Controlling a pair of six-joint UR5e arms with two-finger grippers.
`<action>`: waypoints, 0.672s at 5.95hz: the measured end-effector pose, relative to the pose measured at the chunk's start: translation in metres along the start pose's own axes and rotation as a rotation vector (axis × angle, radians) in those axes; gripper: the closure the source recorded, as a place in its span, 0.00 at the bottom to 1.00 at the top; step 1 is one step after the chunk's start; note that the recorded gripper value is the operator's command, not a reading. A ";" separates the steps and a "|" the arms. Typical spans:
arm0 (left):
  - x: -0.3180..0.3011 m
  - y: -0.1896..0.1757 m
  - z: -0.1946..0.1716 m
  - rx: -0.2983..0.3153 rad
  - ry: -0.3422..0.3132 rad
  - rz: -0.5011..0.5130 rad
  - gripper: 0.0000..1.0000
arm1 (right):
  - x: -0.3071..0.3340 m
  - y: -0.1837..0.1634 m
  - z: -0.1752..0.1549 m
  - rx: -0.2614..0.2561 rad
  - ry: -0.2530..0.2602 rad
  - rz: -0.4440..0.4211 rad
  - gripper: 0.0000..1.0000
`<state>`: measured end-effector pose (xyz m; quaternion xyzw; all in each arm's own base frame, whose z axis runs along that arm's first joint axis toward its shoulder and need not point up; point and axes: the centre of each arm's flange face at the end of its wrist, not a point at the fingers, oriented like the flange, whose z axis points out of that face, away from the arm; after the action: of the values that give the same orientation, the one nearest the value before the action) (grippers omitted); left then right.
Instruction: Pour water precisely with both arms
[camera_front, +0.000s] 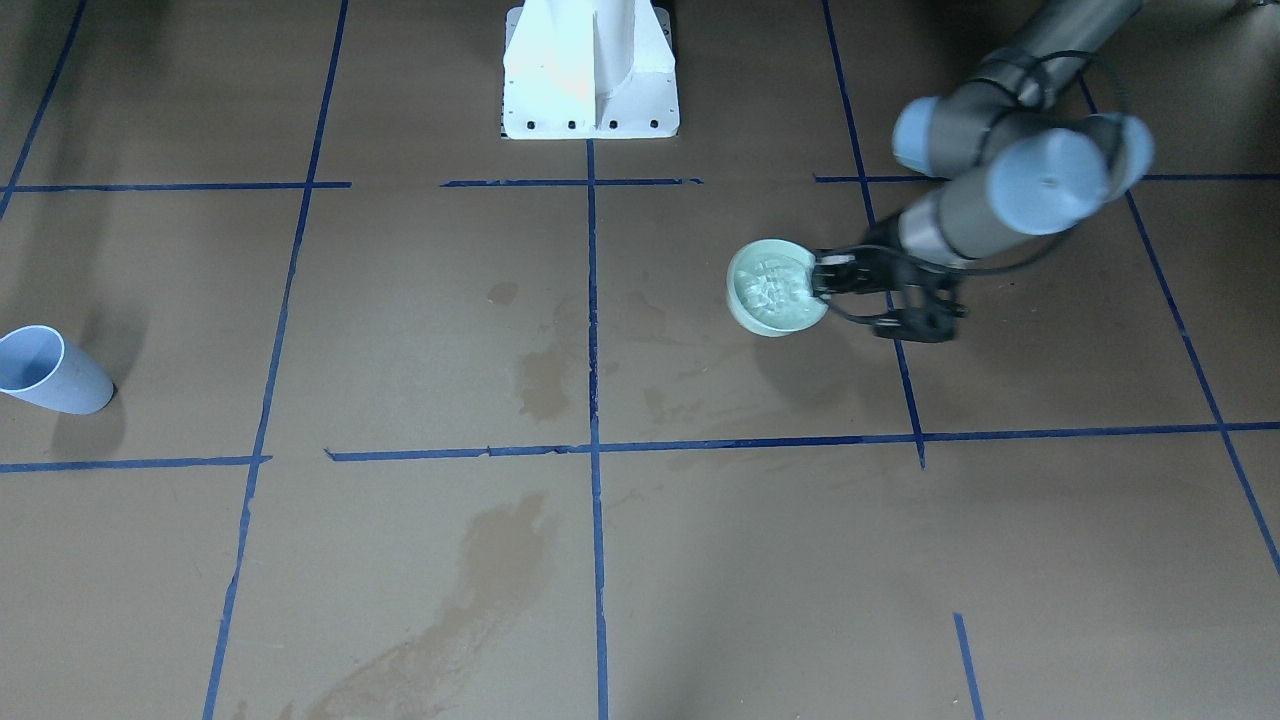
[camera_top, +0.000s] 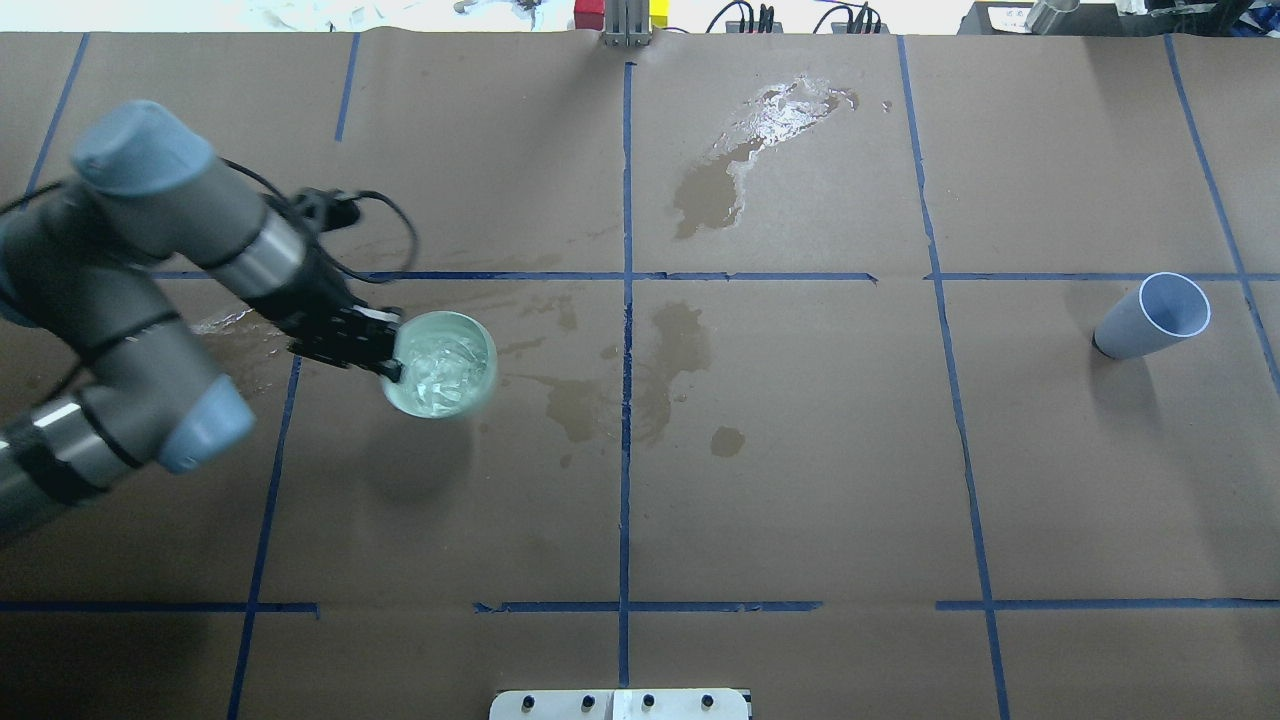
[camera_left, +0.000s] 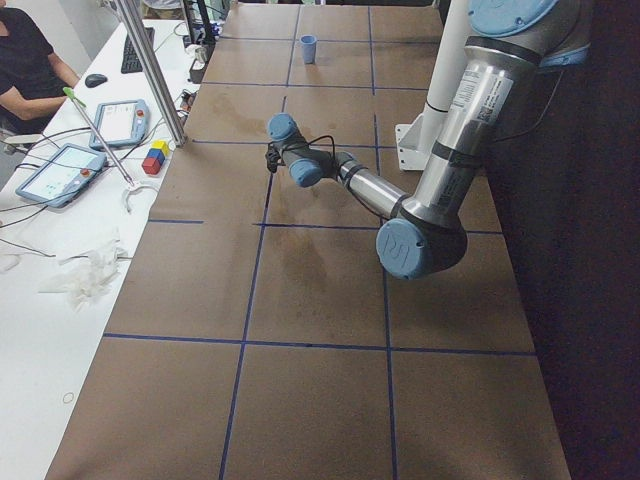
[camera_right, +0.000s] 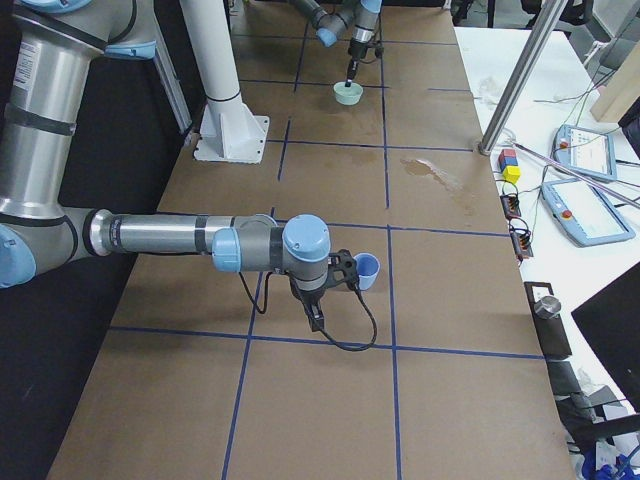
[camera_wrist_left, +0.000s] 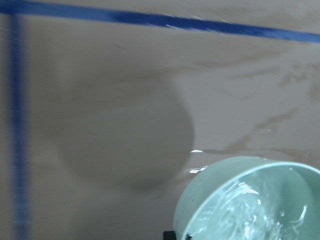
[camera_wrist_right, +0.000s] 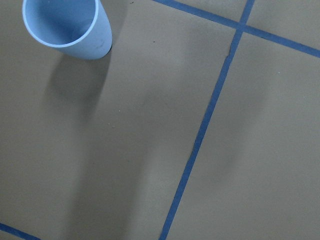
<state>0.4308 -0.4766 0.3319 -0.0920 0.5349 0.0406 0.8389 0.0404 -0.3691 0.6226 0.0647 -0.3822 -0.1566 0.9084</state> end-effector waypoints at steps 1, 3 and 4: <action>0.045 0.012 0.032 0.015 -0.009 0.002 1.00 | 0.000 0.000 0.000 0.000 0.000 0.000 0.00; 0.108 0.015 0.074 0.047 -0.024 -0.003 1.00 | 0.000 0.000 0.000 0.000 -0.002 0.001 0.00; 0.124 0.015 0.086 0.061 -0.031 0.001 1.00 | 0.000 0.000 0.000 0.001 -0.005 0.001 0.00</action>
<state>0.5571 -0.4484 0.2531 -0.0653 0.5230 0.0262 0.8494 0.0401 -0.3690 0.6224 0.0644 -0.3847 -0.1564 0.9074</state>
